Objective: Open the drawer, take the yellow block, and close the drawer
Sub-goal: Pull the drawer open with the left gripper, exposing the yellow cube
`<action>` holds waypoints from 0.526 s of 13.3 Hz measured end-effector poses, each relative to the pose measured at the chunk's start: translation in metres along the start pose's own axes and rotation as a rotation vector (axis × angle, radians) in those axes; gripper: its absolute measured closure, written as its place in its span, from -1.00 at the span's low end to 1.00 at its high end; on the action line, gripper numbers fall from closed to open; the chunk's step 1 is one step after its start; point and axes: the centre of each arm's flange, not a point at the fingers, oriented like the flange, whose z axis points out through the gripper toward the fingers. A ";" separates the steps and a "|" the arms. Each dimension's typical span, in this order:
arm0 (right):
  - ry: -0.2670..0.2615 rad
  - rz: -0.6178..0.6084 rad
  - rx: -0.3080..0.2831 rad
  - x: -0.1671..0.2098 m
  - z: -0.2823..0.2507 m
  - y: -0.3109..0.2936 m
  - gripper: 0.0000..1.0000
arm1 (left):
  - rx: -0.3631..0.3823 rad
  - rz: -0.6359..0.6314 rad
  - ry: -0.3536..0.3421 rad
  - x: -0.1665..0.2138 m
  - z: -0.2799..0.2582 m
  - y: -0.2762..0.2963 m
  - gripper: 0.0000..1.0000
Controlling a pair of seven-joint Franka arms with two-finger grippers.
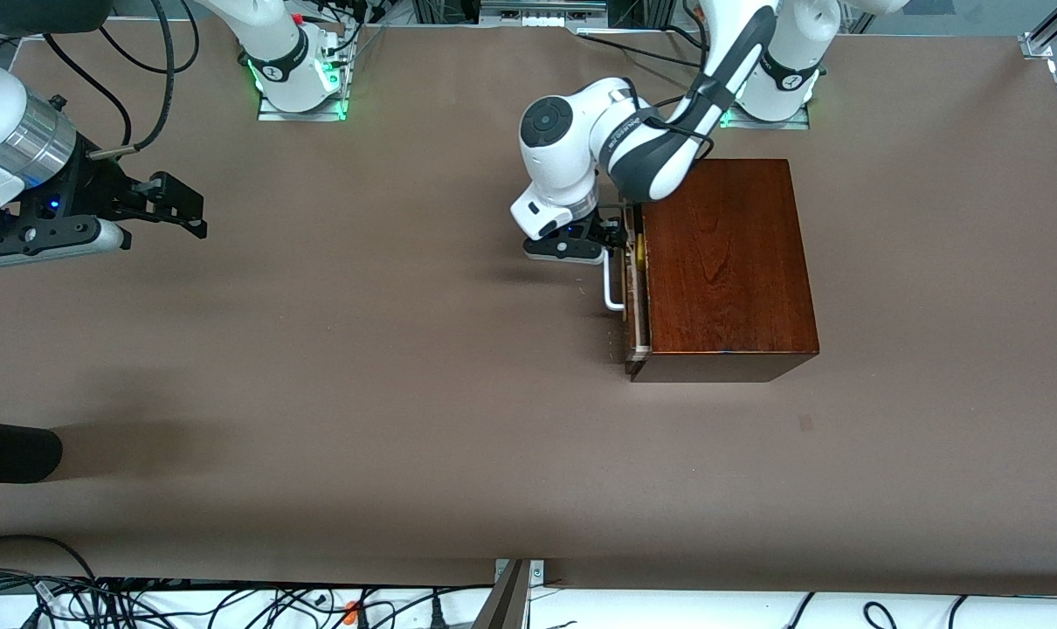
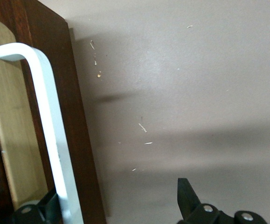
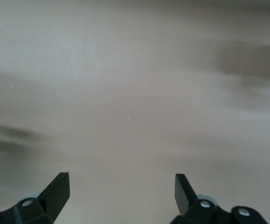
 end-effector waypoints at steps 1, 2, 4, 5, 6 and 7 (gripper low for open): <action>0.000 0.000 0.000 0.000 0.000 0.000 -1.00 | -0.004 -0.005 0.003 0.001 -0.001 0.003 -1.00; 0.000 0.000 0.000 0.000 0.000 0.000 -1.00 | -0.011 -0.011 0.009 0.002 -0.003 0.007 -1.00; 0.000 0.000 0.000 0.000 0.000 0.000 -1.00 | -0.037 -0.037 0.016 0.007 -0.008 0.017 -1.00; 0.000 0.000 0.000 0.000 0.000 0.000 -1.00 | -0.055 -0.047 0.013 0.009 -0.011 0.023 -1.00; 0.000 0.000 0.000 0.000 0.000 0.000 -1.00 | -0.069 -0.054 0.012 0.011 -0.013 0.028 -1.00; 0.000 0.000 0.000 0.000 0.000 0.000 -1.00 | -0.078 -0.060 0.014 0.013 -0.015 0.034 -1.00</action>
